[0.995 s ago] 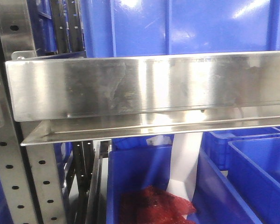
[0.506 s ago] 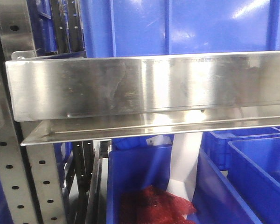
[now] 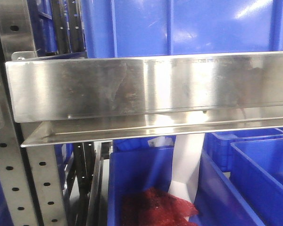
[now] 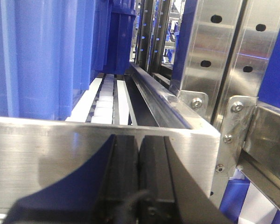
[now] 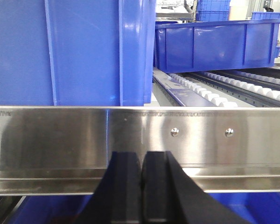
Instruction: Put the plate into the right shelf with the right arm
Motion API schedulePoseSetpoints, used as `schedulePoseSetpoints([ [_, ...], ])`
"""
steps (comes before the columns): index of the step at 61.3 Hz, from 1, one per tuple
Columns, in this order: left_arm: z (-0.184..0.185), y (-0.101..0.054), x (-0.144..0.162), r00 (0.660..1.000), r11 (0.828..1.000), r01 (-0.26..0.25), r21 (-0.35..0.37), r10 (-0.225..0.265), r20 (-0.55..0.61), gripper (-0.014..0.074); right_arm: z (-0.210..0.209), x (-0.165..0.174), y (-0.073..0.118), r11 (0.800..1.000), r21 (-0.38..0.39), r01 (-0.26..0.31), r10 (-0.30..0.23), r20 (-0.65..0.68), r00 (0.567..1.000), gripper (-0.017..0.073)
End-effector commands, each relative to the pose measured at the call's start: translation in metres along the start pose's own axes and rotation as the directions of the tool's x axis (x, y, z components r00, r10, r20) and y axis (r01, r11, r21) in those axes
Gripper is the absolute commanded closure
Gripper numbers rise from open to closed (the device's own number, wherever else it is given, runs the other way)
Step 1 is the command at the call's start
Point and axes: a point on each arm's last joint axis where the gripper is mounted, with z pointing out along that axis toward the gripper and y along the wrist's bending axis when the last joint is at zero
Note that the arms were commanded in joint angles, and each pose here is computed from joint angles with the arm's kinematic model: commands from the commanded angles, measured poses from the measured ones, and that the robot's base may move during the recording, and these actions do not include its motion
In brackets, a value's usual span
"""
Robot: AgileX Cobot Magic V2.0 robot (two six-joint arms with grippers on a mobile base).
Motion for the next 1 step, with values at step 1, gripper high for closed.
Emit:
schedulePoseSetpoints([
  [1, -0.001, -0.0005, -0.0063, 0.996, 1.0, 0.005, 0.008, -0.006, 0.093, 0.064, -0.0016, -0.0096, -0.0002, 1.0, 0.006, 0.01, -0.011, 0.1, 0.995, 0.0512],
])
